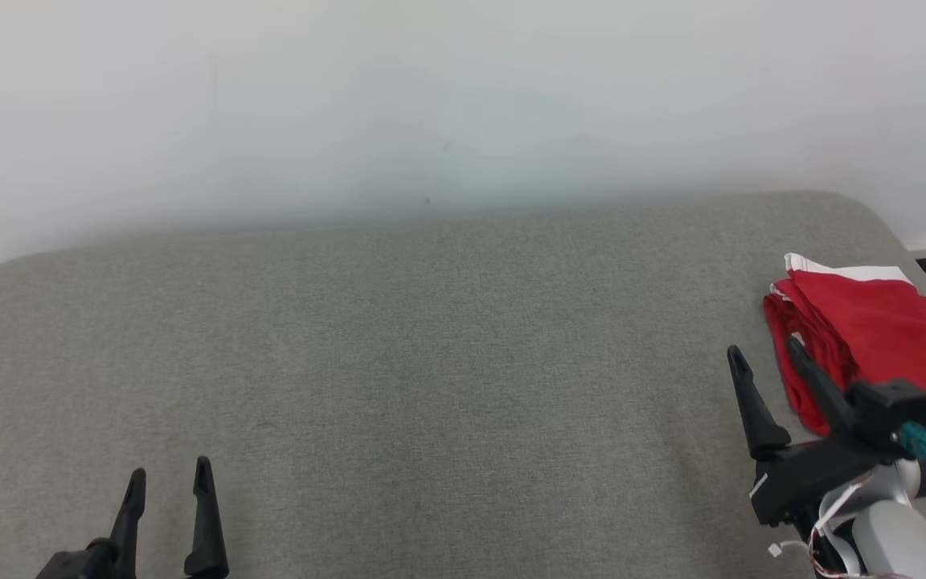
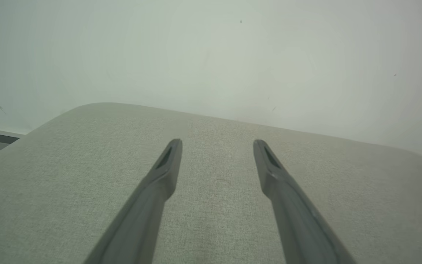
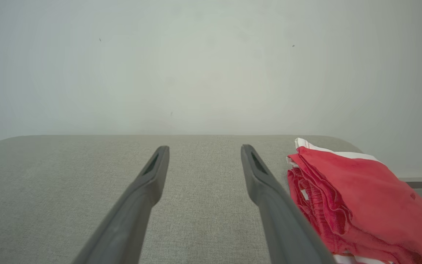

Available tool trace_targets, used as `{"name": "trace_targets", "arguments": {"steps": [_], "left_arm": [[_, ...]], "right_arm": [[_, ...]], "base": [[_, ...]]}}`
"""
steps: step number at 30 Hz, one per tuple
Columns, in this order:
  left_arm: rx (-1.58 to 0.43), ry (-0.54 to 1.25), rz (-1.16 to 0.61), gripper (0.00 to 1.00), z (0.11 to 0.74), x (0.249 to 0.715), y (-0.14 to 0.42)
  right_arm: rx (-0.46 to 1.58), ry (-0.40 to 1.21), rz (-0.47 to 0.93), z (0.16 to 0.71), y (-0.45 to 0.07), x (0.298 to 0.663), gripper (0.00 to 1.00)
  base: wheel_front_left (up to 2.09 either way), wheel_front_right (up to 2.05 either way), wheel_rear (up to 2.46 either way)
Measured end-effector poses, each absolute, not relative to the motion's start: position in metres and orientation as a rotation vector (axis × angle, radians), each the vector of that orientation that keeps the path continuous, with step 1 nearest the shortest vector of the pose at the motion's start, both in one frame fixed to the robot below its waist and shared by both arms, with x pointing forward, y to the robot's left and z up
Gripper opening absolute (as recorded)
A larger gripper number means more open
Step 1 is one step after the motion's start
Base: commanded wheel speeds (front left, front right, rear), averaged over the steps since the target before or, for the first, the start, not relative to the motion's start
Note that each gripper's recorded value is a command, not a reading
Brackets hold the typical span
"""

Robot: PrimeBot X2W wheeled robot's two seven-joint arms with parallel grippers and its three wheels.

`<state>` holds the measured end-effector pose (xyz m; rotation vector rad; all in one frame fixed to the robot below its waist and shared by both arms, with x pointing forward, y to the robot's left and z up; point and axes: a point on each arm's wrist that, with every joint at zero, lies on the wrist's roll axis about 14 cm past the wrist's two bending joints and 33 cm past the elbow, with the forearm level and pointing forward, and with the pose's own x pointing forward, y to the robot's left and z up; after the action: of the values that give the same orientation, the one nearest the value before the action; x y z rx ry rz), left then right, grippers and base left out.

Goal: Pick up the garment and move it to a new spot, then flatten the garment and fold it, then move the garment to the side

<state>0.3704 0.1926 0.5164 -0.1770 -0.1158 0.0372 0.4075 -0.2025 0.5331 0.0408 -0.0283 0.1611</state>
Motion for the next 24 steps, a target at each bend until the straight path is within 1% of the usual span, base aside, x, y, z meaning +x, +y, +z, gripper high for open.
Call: {"name": "trace_targets", "arguments": {"steps": [11, 24], "left_arm": [[-0.145, -0.082, 0.058, 1.00, 0.505, 0.359, 0.204], [-0.147, -0.061, 0.033, 1.00, 0.499, 0.363, 0.195]], "right_arm": [[0.100, -0.037, 0.150, 0.519, -0.195, 0.393, 1.00], [0.115, -0.013, 0.121, 0.505, -0.201, 0.388, 1.00]], "base": [[0.00, 0.00, 0.00], [0.00, 0.00, 0.00]]}}
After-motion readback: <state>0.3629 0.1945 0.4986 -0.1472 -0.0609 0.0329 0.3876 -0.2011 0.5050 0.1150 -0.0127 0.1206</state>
